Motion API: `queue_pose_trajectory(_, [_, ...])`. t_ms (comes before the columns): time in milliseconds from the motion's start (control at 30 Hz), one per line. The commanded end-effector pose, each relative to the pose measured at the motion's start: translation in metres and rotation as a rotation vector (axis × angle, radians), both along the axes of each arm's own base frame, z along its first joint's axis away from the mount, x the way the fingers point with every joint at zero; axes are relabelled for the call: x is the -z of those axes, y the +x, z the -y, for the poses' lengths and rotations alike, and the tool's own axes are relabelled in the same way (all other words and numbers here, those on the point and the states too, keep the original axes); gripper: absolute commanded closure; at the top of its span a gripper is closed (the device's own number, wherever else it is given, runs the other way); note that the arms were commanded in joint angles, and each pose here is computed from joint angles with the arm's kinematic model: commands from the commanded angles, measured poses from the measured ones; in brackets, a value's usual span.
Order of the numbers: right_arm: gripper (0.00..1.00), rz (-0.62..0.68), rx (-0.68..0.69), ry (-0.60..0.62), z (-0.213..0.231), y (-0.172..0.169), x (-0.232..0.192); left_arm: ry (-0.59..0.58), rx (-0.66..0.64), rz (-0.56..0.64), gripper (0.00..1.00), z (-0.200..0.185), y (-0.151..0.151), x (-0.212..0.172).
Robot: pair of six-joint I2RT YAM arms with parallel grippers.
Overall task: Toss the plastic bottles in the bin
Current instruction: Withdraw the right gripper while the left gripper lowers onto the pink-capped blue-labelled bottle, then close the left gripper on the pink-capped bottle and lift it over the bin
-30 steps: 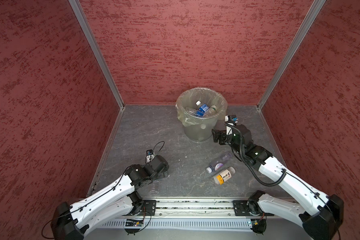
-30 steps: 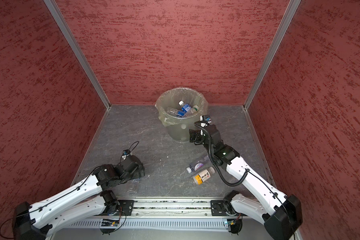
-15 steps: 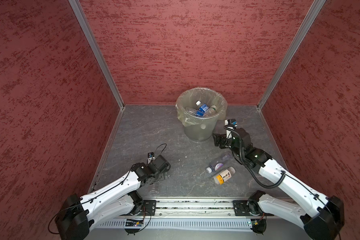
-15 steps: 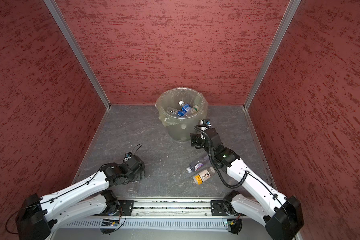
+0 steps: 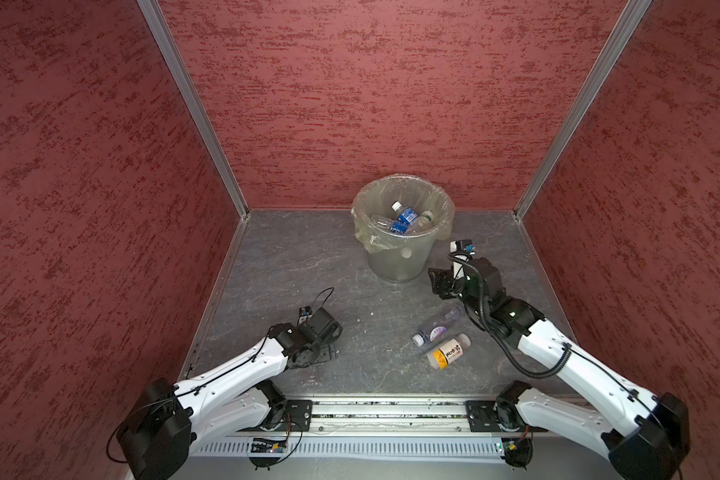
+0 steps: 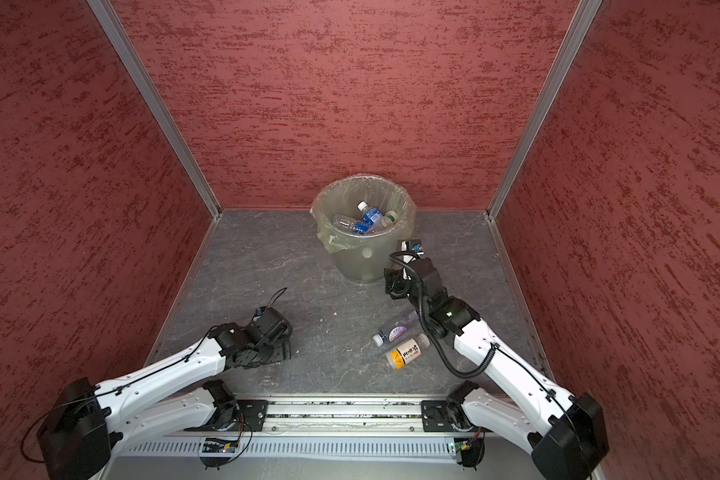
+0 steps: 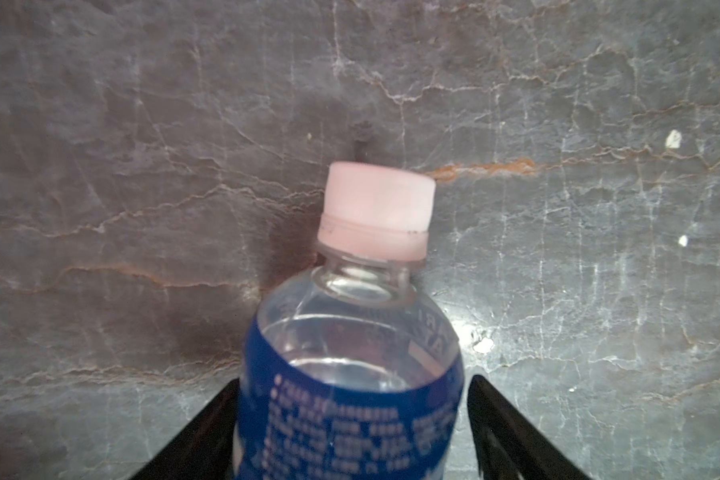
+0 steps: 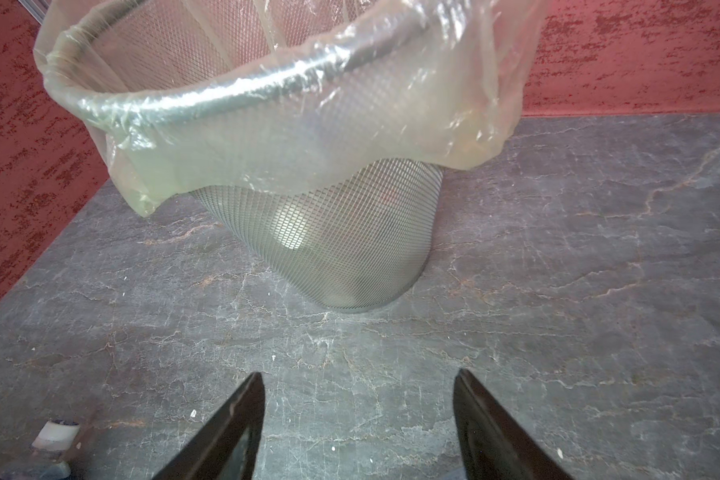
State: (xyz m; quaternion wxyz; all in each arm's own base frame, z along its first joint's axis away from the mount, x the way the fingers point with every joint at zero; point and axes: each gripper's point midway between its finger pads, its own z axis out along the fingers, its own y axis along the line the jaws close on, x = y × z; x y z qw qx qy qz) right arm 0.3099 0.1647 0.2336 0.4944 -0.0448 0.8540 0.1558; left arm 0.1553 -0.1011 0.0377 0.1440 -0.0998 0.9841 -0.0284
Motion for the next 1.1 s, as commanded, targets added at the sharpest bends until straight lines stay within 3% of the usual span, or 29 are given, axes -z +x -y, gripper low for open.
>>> queue_pose_trajectory(0, [0.33, -0.002, -0.019, 0.017, -0.003, -0.005, 0.0, -0.024, 0.019, 0.002, 0.23, 0.006, 0.002, 0.003])
queue_pose_trajectory(233, [0.37, 0.003, -0.018, 0.019, -0.002, -0.005, -0.003, -0.063, 0.047, 0.014, 0.37, 0.015, 0.006, 0.004])
queue_pose_trajectory(467, [0.39, 0.005, -0.009, 0.015, -0.001, -0.004, -0.004, -0.147, 0.076, 0.117, 0.45, 0.026, 0.013, -0.011])
queue_pose_trajectory(933, [0.39, -0.017, -0.002, 0.013, 0.0, -0.007, 0.007, -0.421, 0.244, 0.58, 0.53, 0.046, 0.017, -0.116])
queue_pose_trajectory(1067, [0.39, -0.032, 0.003, 0.003, 0.0, -0.007, 0.012, -0.51, 0.317, 0.739, 0.53, 0.051, 0.014, -0.163])
